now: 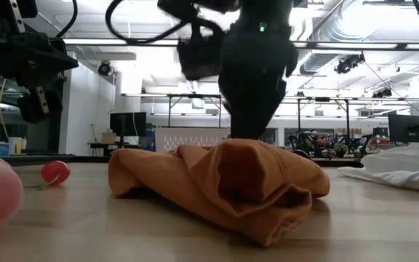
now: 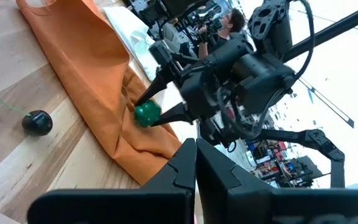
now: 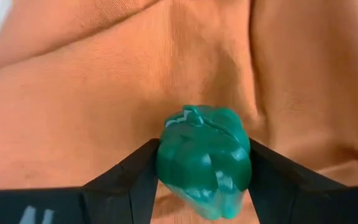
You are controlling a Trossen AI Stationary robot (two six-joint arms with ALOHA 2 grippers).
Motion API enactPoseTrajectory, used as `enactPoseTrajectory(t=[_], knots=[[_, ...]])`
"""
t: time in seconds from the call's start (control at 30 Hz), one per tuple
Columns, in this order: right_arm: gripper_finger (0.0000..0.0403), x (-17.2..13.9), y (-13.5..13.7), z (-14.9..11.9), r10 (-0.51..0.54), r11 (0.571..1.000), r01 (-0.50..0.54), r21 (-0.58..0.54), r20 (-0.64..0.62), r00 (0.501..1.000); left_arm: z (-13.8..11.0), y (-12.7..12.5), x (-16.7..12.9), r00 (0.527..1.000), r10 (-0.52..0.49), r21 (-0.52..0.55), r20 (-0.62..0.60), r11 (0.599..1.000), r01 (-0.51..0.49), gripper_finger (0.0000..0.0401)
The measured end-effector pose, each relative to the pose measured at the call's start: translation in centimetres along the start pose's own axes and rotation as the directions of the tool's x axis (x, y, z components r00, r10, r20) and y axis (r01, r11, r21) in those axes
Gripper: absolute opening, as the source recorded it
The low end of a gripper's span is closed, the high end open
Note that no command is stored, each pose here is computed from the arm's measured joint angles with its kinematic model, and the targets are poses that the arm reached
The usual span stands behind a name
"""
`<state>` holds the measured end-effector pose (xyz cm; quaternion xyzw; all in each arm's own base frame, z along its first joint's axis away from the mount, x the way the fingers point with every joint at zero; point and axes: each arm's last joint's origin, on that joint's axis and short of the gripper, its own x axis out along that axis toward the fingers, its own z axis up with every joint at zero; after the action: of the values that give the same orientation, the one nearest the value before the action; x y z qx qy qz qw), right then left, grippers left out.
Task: Pick and placing Produce into tupperware
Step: Put the green bell pepper into the white basket
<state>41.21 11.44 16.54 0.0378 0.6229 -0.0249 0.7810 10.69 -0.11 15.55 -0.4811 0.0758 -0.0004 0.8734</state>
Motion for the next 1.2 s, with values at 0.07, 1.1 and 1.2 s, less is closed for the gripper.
enactPoseTrajectory(t=[0.07,1.1,1.2], knots=[[0.0189,-0.7,-0.1,0.0,-0.003,1.0,0.003,0.001,0.014,1.0,0.0,0.0,0.0,1.0,0.0,0.001,0.0,1.0,0.0,0.0001],[0.0197,-6.7,-3.4,0.4,-0.032,0.994,0.02,0.11,0.112,0.993,0.0,0.0,0.0,1.0,0.0,0.0,0.0,1.0,0.0,0.0001],[0.0197,-7.8,-4.2,0.6,-0.029,0.991,0.009,0.133,0.152,0.988,0.0,0.0,0.0,1.0,0.0,0.0,0.0,1.0,0.0,0.0001]])
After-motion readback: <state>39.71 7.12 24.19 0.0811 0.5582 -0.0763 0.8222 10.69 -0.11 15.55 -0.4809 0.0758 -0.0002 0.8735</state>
